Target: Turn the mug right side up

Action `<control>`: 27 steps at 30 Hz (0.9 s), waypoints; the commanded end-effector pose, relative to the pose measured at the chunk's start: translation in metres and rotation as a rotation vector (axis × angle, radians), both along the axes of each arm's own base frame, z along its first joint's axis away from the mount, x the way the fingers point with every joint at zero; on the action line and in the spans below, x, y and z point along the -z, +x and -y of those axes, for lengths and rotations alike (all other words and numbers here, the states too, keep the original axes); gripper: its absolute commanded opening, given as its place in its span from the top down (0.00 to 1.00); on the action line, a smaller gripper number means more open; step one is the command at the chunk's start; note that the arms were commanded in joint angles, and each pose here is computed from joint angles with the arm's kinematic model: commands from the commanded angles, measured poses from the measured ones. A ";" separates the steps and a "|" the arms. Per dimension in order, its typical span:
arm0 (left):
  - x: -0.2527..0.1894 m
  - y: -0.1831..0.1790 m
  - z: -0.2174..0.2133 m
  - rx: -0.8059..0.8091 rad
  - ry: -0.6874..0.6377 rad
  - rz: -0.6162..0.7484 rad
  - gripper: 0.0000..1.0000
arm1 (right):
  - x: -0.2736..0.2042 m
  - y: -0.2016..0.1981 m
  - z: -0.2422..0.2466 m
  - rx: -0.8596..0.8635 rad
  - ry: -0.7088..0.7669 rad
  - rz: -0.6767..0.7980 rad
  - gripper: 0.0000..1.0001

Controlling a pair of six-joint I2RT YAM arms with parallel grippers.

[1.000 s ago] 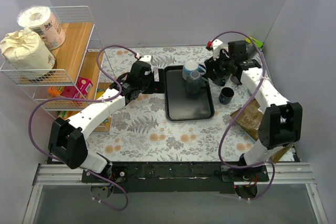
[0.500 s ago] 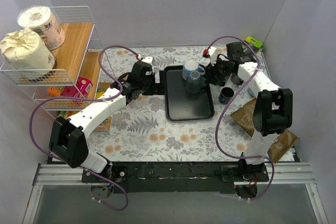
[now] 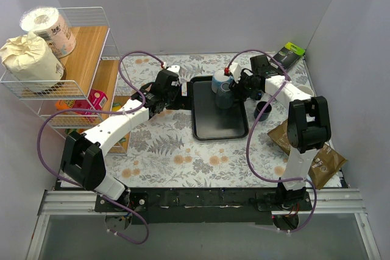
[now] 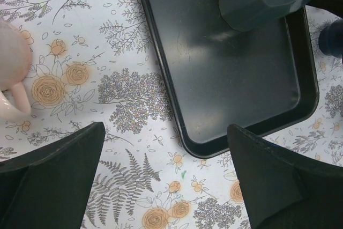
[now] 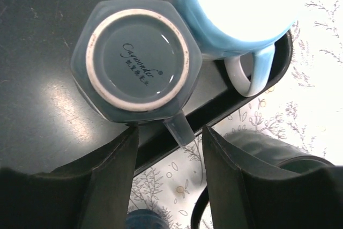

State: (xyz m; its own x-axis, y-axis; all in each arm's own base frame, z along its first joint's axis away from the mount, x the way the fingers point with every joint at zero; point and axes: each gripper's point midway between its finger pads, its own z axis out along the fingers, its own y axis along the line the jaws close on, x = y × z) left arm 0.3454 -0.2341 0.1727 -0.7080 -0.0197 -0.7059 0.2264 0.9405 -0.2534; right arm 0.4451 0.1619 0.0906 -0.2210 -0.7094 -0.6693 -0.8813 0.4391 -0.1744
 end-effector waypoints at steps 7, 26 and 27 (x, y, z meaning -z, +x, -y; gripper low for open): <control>-0.012 0.005 0.005 0.024 0.004 0.036 0.02 | 0.001 0.019 -0.001 -0.048 -0.021 0.086 0.52; -0.008 0.008 0.006 0.039 0.018 0.040 0.02 | 0.018 0.014 -0.006 -0.023 -0.031 0.051 0.99; -0.009 0.008 0.007 0.038 0.015 0.042 0.02 | 0.017 0.013 -0.005 -0.020 -0.034 0.055 0.99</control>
State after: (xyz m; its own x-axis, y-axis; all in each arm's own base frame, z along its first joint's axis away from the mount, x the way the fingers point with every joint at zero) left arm 0.3474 -0.2339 0.1625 -0.7137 0.0214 -0.7001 0.2462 0.9434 -0.2221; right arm 0.4602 0.1660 0.0762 -0.1685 -0.7331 -0.6589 -0.8814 0.4113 -0.2323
